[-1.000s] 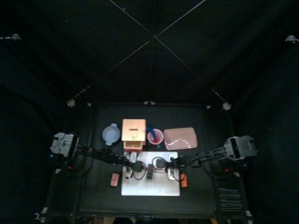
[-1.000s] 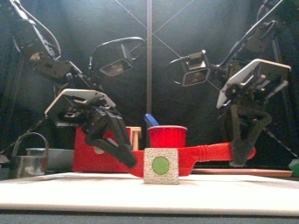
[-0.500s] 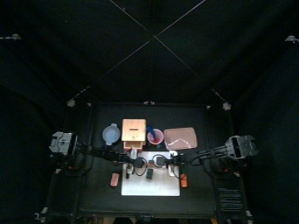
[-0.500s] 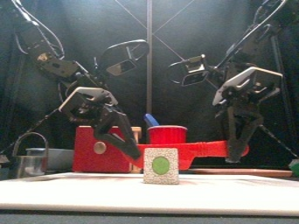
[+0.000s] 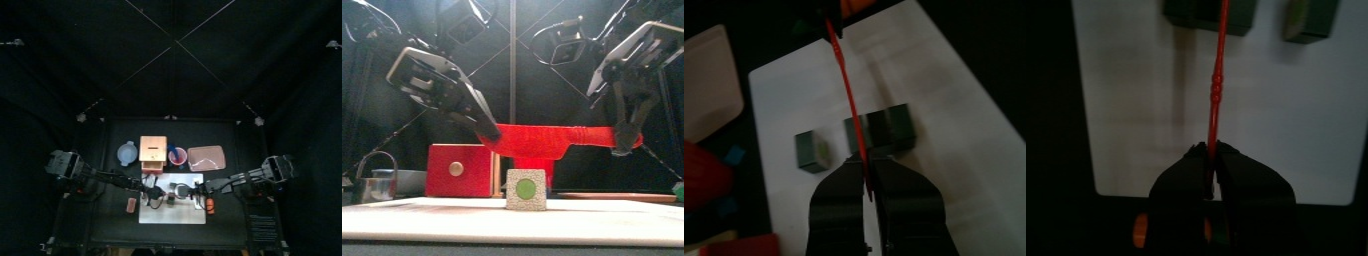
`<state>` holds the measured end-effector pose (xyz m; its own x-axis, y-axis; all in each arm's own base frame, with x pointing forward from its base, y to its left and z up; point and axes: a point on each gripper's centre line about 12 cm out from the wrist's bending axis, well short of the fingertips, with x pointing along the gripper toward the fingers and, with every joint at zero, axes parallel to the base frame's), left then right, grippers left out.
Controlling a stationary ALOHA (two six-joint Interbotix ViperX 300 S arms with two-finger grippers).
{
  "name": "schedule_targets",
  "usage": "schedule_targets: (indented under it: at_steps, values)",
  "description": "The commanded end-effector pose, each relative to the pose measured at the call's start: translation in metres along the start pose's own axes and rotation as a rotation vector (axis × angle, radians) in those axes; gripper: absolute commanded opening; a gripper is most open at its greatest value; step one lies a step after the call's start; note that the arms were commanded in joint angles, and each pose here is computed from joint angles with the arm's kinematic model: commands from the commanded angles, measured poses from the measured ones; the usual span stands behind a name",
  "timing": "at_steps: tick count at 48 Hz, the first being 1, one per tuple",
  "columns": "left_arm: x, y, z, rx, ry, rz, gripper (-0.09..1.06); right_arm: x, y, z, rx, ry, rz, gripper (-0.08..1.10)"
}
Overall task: Place sushi on board then cut the sushi with the knife then place the pieces on the plate
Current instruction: Cut the sushi into 4 pieces
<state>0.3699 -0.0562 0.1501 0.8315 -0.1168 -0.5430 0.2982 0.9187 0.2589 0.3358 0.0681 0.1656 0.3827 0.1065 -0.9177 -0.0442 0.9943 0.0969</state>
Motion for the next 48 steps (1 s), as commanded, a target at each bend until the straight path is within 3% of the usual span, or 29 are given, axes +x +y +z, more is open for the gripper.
schedule_targets:
  at_steps: [1, 6, 16, 27, 38, 48]
  values:
    - [-0.003, 0.001, 0.011, -0.002, -0.036, 0.007, 0.32, -0.005, 0.006, 0.014, 0.009, -0.045, 0.022, 0.33]
    - [0.000, 0.001, 0.007, -0.017, -0.023, 0.009, 0.32, 0.001, 0.003, 0.013, 0.014, -0.035, 0.017, 0.33]
    - [0.000, 0.002, 0.007, -0.009, -0.024, 0.009, 0.32, -0.004, 0.000, 0.016, 0.001, -0.051, 0.005, 0.33]
    - [0.005, 0.000, 0.000, -0.009, 0.000, 0.004, 0.32, -0.002, -0.003, 0.016, -0.005, -0.048, -0.005, 0.33]
    - [0.012, 0.006, -0.010, -0.020, 0.028, 0.015, 0.32, -0.001, -0.009, 0.017, -0.017, -0.048, -0.028, 0.33]
    - [0.011, 0.012, -0.009, -0.023, 0.022, 0.028, 0.32, -0.002, -0.012, 0.019, -0.014, -0.053, -0.032, 0.33]
